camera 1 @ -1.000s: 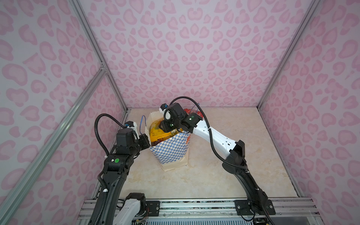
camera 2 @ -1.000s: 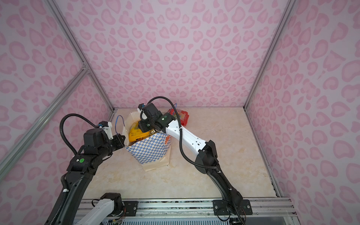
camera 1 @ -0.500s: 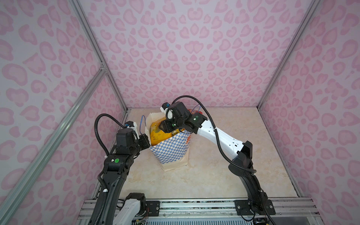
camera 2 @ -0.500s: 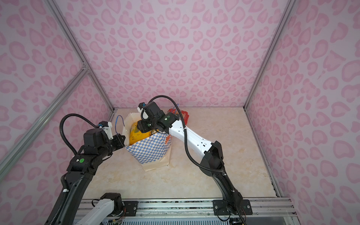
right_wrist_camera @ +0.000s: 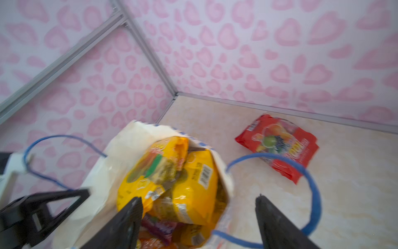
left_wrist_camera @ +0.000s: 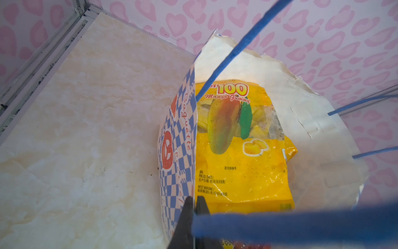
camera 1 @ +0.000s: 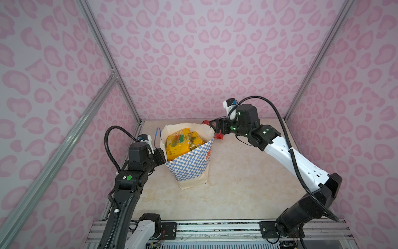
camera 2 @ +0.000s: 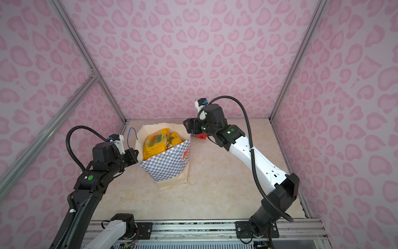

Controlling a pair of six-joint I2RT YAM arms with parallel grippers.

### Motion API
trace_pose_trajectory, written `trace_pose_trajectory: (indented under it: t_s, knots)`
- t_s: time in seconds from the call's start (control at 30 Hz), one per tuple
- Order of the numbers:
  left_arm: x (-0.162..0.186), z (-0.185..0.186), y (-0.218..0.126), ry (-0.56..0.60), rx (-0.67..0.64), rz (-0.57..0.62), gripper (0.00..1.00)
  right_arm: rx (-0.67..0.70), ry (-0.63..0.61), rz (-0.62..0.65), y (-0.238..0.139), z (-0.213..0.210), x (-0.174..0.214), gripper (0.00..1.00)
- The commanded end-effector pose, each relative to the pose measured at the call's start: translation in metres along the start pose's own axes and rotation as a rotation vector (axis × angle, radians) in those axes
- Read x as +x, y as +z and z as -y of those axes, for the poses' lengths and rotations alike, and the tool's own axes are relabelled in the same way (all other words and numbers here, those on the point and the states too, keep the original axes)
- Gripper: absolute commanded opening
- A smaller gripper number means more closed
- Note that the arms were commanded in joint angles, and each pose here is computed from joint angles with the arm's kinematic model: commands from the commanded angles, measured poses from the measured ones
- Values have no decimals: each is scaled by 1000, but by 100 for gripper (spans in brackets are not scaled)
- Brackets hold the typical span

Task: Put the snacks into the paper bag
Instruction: 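Move the right gripper back toward the red LOT100 bag, then lower the right gripper and close it on the red LOT100 bag's edge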

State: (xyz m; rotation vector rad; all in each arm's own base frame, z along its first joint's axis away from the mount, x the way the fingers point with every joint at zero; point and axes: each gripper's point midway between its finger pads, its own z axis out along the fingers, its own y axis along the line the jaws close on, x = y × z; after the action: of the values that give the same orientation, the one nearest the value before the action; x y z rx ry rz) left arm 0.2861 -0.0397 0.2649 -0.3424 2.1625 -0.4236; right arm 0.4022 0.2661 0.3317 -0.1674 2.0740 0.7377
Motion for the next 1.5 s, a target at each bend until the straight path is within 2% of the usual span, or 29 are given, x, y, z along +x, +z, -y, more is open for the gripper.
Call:
trace_pose_trajectory:
  t_s: [0.0,0.1,0.2,0.43,0.47,0.53,0.63,0.8,0.9,1.03,1.3,1.47]
  knots:
    - [-7,2,1,4,7,31,9,-32,230,110,2,41,-7,86]
    - [-7,1,2,4,4,27,9,-1,352,109,18,87,15,89]
    - [-6,0,3,4,-1,23,9,-33,476,63,48,111,39,89]
    - [-6,-1,5,6,-9,20,9,-149,652,41,115,123,63,91]
    - [-6,-2,5,5,-12,19,9,-189,681,65,118,121,60,95]
    - [-6,-3,6,6,-17,18,9,-225,694,95,118,114,56,97]
    - [-5,-2,6,5,-13,15,9,-193,701,55,131,112,60,97]
    - [-7,-1,3,7,-7,25,9,-197,855,11,171,133,91,97]
    - [-7,-1,3,7,-11,27,9,-156,889,7,184,141,108,97]
    - [-6,-1,4,6,-6,21,9,-101,898,1,194,146,122,97]
    - [-6,0,4,5,-1,20,9,-44,1001,49,205,166,136,97]
    - [-6,0,4,5,-1,18,9,-36,1048,90,213,173,133,92]
